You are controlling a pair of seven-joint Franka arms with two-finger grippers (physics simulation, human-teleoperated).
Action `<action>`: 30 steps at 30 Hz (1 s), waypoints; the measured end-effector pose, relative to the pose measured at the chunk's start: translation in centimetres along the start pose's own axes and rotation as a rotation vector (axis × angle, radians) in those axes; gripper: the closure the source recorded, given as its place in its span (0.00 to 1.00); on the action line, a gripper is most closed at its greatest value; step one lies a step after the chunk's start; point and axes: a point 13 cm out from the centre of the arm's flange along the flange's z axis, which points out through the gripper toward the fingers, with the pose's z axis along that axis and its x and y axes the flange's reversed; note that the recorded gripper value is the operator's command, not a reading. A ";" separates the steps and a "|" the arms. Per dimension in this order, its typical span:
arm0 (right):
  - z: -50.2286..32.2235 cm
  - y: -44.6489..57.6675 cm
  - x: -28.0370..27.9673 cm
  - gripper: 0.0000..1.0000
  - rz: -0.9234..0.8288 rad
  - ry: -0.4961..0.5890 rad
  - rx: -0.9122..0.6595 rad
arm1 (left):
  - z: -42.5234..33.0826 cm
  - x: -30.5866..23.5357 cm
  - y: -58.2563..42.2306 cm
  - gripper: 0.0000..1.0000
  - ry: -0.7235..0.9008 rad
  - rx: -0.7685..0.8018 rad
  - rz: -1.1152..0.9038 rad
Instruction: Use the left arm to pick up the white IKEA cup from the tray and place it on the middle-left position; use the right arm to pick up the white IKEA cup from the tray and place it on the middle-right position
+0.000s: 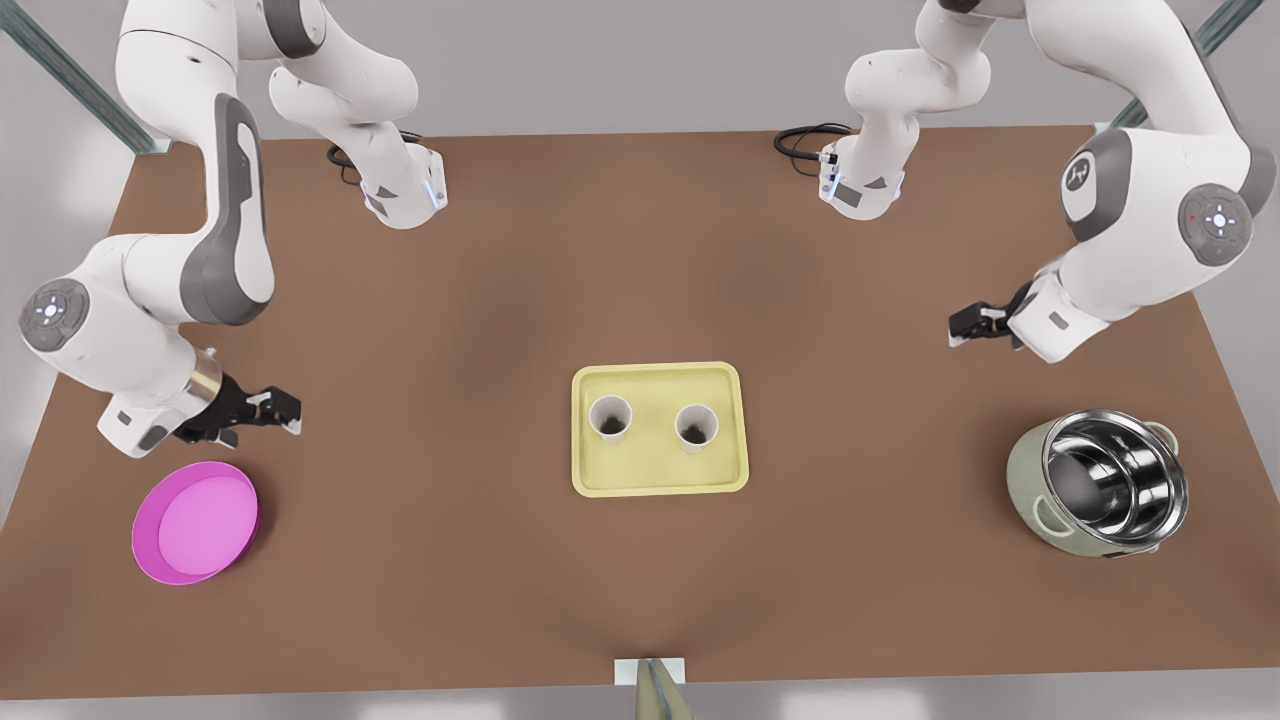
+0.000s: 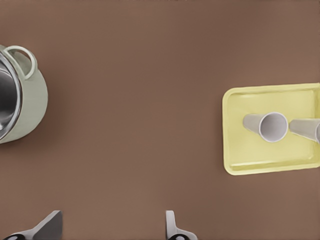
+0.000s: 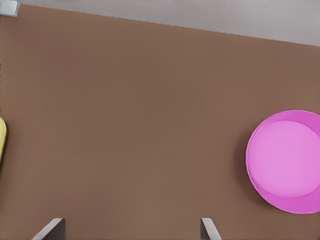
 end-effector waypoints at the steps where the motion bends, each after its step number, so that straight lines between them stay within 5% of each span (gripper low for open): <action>1: -0.1 0.0 -0.2 0.00 -0.011 -0.006 0.009 | 0.1 -0.2 -0.2 0.00 -0.004 0.000 0.002; 6: 0.0 9.9 -2.1 0.00 -0.194 -0.026 0.016 | 3.3 -2.6 -6.8 0.00 0.003 -0.002 0.106; 13: 3.0 28.3 -0.3 0.00 -0.504 0.025 0.008 | 12.5 -0.5 -29.1 0.00 -0.005 -0.099 0.336; 21: 9.7 39.6 2.2 0.00 -0.663 0.106 -0.005 | 23.4 -6.7 -23.9 0.00 0.009 -0.149 0.123; 30: 15.6 41.9 0.7 0.00 -0.614 0.108 -0.034 | 29.8 -8.9 -26.1 0.00 -0.029 -0.056 0.020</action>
